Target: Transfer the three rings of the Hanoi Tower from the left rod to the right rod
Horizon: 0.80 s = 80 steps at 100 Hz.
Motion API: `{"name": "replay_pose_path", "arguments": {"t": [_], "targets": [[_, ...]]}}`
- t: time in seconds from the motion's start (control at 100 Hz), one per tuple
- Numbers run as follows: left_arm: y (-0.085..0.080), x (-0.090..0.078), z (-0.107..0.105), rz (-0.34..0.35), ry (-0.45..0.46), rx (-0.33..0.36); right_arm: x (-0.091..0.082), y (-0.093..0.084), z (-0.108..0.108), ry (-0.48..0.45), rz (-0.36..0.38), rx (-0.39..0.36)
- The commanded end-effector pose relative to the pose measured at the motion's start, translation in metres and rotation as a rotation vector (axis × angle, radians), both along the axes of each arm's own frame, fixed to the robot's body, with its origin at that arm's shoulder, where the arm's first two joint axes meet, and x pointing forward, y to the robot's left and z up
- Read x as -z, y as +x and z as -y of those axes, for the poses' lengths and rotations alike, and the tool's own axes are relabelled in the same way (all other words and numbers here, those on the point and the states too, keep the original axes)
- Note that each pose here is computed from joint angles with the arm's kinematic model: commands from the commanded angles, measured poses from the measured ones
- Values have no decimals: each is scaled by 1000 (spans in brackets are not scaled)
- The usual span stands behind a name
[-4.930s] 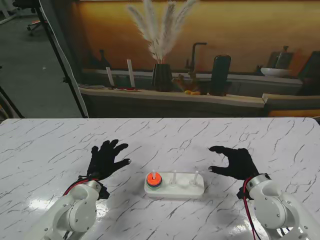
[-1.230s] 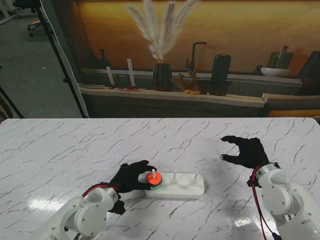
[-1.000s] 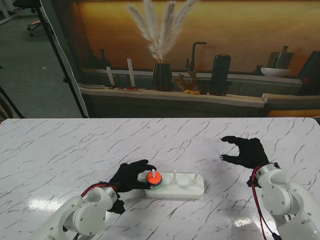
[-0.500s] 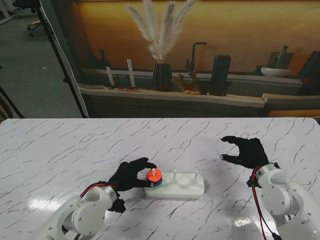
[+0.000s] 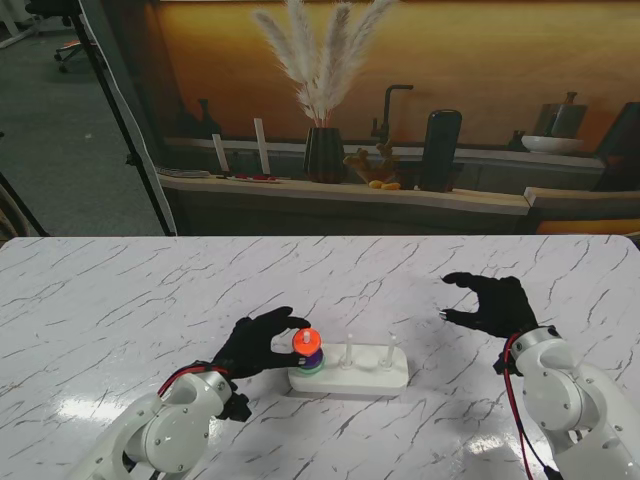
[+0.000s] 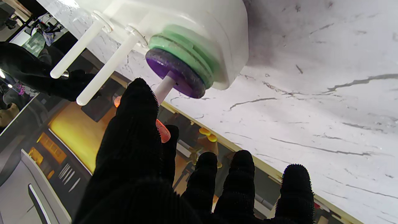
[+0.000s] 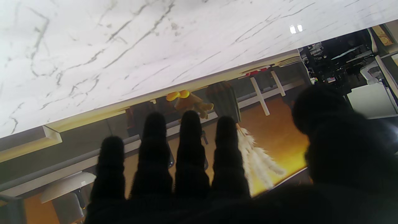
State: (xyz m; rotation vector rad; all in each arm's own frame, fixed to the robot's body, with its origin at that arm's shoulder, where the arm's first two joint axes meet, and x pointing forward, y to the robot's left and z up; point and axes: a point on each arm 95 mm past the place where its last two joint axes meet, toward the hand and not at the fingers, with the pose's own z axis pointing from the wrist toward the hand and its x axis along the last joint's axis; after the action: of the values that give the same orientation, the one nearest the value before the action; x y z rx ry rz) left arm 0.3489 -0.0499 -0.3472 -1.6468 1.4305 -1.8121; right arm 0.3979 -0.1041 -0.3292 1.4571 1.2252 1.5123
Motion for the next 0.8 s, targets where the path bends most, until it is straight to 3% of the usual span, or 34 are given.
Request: {"name": "replay_pose_path", "arguments": {"t": [0.0,0.46,0.79], "targets": [[-2,-5,3,13,-14,25,4,-3,-4,7,-8,-5],[-1,-21,0,35,-46,15,7,-3,-6,15,-17,-6],[4,-35,7,41,-43,56,10,-3,-7,20,-24,-3]]}}
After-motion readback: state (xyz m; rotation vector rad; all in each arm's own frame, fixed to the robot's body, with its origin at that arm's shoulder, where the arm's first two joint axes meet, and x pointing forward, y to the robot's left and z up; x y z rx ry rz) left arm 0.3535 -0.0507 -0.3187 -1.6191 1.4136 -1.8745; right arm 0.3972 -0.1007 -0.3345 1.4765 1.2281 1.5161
